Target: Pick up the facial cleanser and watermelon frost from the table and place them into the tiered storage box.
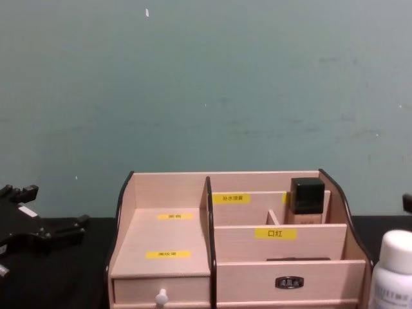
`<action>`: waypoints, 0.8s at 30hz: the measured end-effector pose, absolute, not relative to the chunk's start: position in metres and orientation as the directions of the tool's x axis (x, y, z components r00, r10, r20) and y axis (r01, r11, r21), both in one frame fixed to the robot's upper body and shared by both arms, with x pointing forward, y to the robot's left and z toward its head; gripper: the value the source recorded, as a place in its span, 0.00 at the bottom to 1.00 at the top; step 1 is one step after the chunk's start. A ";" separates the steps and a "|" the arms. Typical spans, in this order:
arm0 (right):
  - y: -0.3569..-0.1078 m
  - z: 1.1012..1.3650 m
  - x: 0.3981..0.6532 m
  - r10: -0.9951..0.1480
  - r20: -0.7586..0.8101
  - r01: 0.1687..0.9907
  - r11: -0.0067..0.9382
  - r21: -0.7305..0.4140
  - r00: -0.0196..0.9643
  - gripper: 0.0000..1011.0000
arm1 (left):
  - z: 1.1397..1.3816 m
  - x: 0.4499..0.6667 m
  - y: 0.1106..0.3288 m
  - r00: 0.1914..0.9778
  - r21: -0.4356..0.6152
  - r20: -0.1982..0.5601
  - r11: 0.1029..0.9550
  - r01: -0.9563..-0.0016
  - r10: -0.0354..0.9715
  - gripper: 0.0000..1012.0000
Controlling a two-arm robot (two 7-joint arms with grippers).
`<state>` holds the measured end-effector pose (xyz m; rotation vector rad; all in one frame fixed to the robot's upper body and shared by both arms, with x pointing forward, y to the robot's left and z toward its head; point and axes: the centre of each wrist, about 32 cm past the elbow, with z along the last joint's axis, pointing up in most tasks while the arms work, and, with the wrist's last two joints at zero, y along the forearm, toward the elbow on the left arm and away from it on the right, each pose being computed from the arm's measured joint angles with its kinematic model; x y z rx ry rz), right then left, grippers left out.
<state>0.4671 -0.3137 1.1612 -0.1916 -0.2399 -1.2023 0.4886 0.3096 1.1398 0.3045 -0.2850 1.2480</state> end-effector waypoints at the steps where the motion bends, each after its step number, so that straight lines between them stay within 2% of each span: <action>1: -0.314 1.165 0.464 -0.895 0.281 0.934 0.358 -0.012 0.346 0.99 | 1.140 0.489 0.310 0.292 0.070 0.374 0.287 -0.955 0.880 1.00; 15: -0.306 1.205 0.405 -0.849 0.256 0.868 0.492 0.067 0.462 0.99 | 1.140 0.489 0.310 0.292 0.070 0.374 0.287 -0.955 0.880 1.00; 20: -0.298 1.206 0.391 -0.822 0.220 0.836 0.547 0.044 0.526 0.99 | 1.140 0.489 0.310 0.292 0.070 0.374 0.287 -0.955 0.880 1.00; 24: -0.290 1.202 0.382 -0.798 0.180 0.813 0.582 -0.020 0.576 0.99 | 1.140 0.489 0.310 0.292 0.070 0.374 0.287 -0.955 0.880 1.00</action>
